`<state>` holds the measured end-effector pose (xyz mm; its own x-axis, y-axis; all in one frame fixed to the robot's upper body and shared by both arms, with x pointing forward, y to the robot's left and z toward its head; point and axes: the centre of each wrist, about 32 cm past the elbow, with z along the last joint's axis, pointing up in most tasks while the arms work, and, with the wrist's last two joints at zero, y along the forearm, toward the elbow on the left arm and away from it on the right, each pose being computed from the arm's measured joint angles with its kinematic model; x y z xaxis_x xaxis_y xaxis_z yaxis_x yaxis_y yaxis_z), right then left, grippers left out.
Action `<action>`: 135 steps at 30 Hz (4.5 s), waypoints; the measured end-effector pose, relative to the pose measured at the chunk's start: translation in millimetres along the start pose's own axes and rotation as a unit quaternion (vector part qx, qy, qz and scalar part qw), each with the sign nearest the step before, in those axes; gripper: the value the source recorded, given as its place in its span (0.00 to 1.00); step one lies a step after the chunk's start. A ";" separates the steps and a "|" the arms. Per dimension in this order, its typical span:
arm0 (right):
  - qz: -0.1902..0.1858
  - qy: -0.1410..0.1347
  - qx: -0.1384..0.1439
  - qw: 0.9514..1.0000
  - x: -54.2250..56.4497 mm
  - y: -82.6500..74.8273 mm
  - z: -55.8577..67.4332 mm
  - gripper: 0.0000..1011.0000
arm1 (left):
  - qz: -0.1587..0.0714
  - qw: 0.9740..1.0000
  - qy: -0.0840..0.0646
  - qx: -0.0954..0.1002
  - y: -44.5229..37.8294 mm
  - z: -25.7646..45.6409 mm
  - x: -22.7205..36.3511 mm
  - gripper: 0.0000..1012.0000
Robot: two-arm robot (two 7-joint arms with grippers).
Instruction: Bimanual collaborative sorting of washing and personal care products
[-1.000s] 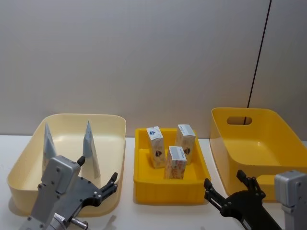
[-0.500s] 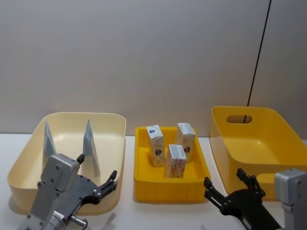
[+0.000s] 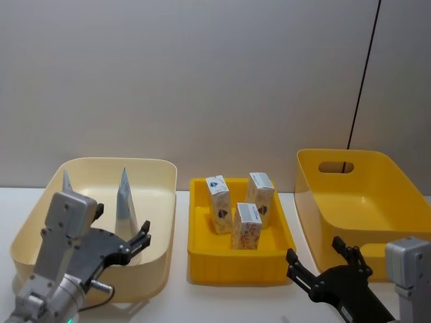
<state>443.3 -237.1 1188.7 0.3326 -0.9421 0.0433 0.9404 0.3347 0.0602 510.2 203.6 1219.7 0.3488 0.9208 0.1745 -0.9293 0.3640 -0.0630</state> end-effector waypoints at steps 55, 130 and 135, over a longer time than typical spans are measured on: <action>0.000 0.000 0.000 1.000 0.0 0.0 0.0 0.99 | 0.037 0.996 0.060 0.059 -63.3 -8.2 14.1 0.39; 0.000 0.000 0.000 1.000 0.0 0.0 0.0 0.99 | -0.360 0.916 0.156 -0.089 -95.1 40.9 -9.1 0.26; 0.000 0.000 0.000 1.000 0.0 0.0 0.0 0.99 | -0.356 0.919 0.146 -0.086 -97.4 40.1 -13.5 0.26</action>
<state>443.3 -237.1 1188.7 0.3326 -0.9421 0.0432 0.9404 0.3348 0.0603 591.1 150.1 1262.9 0.9022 0.4297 -0.0380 -0.4286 0.8826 -0.1931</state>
